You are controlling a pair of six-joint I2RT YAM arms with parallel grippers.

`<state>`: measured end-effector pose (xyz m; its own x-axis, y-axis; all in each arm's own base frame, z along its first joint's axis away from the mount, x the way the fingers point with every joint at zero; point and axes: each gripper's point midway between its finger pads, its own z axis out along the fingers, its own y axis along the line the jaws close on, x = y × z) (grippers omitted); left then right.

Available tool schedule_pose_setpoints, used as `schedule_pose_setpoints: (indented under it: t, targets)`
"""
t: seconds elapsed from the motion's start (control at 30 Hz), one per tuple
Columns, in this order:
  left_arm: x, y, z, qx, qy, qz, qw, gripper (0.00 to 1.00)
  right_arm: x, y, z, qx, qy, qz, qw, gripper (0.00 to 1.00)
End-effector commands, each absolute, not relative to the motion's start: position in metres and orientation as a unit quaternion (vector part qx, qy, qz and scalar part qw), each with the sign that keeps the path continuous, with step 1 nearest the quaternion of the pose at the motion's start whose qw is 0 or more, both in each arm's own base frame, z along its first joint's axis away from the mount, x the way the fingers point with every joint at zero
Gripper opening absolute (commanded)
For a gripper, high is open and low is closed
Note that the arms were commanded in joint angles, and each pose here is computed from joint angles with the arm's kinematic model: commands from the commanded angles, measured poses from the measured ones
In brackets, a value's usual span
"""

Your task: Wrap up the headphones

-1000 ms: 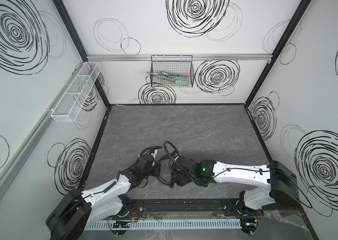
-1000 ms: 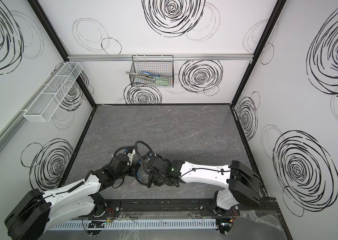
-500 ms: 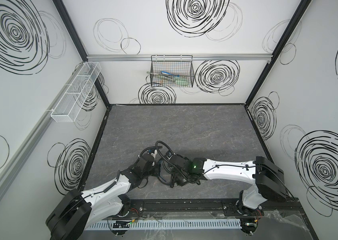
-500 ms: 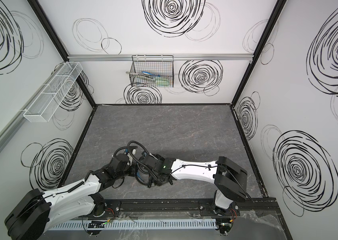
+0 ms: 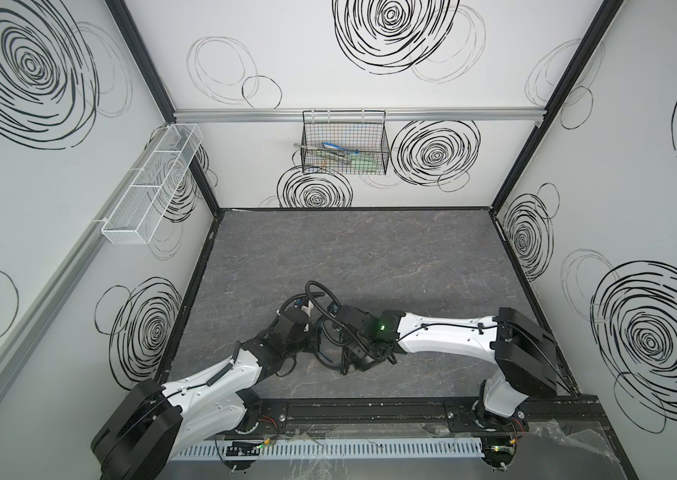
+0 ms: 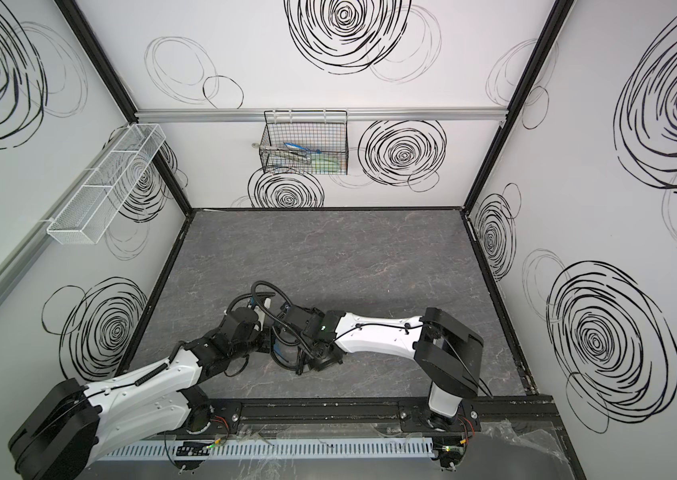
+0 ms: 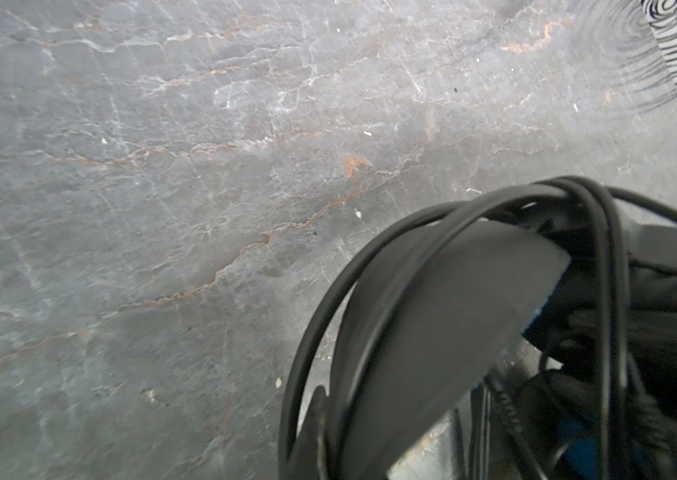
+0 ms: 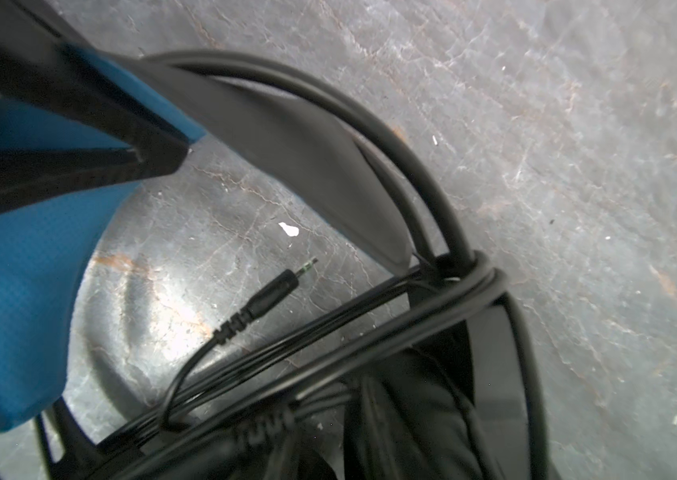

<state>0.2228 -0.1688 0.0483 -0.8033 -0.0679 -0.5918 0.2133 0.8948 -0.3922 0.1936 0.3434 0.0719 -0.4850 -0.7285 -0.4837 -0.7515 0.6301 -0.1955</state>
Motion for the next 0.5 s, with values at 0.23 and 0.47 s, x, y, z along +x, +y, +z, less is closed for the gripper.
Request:
schedule_pose_setpoints:
  t: [0.23, 0.47]
  targets:
    - [0.243, -0.171, 0.078, 0.024, 0.898, -0.246, 0.363, 0.0, 0.211, 0.339, 0.07, -0.38, 0.88, 0.13, 0.254, 0.47]
    - [0.245, -0.171, 0.078, 0.024, 0.899, -0.246, 0.362, 0.0, 0.228, 0.351, 0.059, -0.37, 0.884, 0.126, 0.258, 0.48]
